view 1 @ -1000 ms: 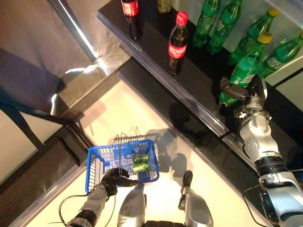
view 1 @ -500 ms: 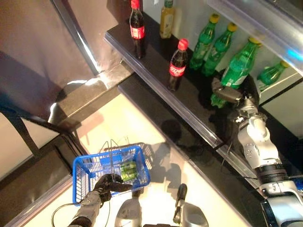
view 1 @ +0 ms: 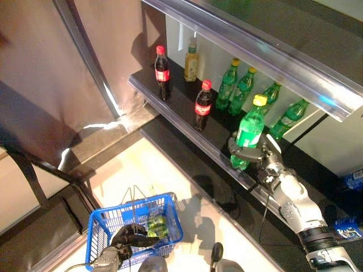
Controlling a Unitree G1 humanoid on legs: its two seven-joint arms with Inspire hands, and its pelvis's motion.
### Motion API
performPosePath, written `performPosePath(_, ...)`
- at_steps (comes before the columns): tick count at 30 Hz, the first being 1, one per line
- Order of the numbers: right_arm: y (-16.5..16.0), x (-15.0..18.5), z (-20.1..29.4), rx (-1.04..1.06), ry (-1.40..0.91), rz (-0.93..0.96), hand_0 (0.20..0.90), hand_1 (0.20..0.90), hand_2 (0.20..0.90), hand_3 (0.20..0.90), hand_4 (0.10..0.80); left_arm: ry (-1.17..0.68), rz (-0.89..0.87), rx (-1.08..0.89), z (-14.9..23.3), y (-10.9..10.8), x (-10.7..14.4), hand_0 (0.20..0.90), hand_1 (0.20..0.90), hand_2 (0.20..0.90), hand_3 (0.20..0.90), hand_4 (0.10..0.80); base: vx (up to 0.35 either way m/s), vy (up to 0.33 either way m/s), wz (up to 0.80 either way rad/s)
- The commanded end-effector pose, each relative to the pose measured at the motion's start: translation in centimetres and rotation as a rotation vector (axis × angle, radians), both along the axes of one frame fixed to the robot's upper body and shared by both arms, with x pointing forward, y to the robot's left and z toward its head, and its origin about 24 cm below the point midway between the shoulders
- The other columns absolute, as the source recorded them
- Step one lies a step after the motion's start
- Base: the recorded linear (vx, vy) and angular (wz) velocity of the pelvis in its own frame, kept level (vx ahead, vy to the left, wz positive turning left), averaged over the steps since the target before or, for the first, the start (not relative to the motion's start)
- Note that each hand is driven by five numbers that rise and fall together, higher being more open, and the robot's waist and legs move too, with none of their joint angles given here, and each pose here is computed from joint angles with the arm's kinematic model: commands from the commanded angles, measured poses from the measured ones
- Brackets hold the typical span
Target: Pick up the drink and place into the basket.
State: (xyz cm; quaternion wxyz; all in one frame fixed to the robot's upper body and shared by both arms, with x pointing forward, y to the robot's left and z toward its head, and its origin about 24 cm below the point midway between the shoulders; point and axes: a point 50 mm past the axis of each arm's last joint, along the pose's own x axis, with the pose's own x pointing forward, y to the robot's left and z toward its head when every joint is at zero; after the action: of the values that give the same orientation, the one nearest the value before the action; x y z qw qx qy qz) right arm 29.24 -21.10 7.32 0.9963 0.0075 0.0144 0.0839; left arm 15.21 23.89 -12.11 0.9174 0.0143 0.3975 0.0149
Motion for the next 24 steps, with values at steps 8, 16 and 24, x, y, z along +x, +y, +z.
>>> performPosePath(8,3.3,-0.6,6.4,0.001,-0.329,0.21,0.3,0.3,0.3,0.2,0.1,-0.529,-0.111,-0.192,8.5,-1.5,7.8,0.3,0.3,0.3,0.2,0.1,-0.019,-0.003,0.06)
performPosePath(16,3.9,-1.2,6.5,0.027,-0.345,0.229,0.3,0.3,0.3,0.2,0.1,-0.702,-0.17,-0.317,12.2,-2.9,9.0,0.3,0.3,0.3,0.2,0.1,-0.013,0.002,0.06)
performPosePath(24,3.9,-2.0,5.8,0.049,-0.342,0.219,0.3,0.3,0.3,0.2,0.1,-0.837,-0.267,-0.413,16.1,-4.4,9.5,0.3,0.3,0.3,0.2,0.1,-0.004,0.003,0.11)
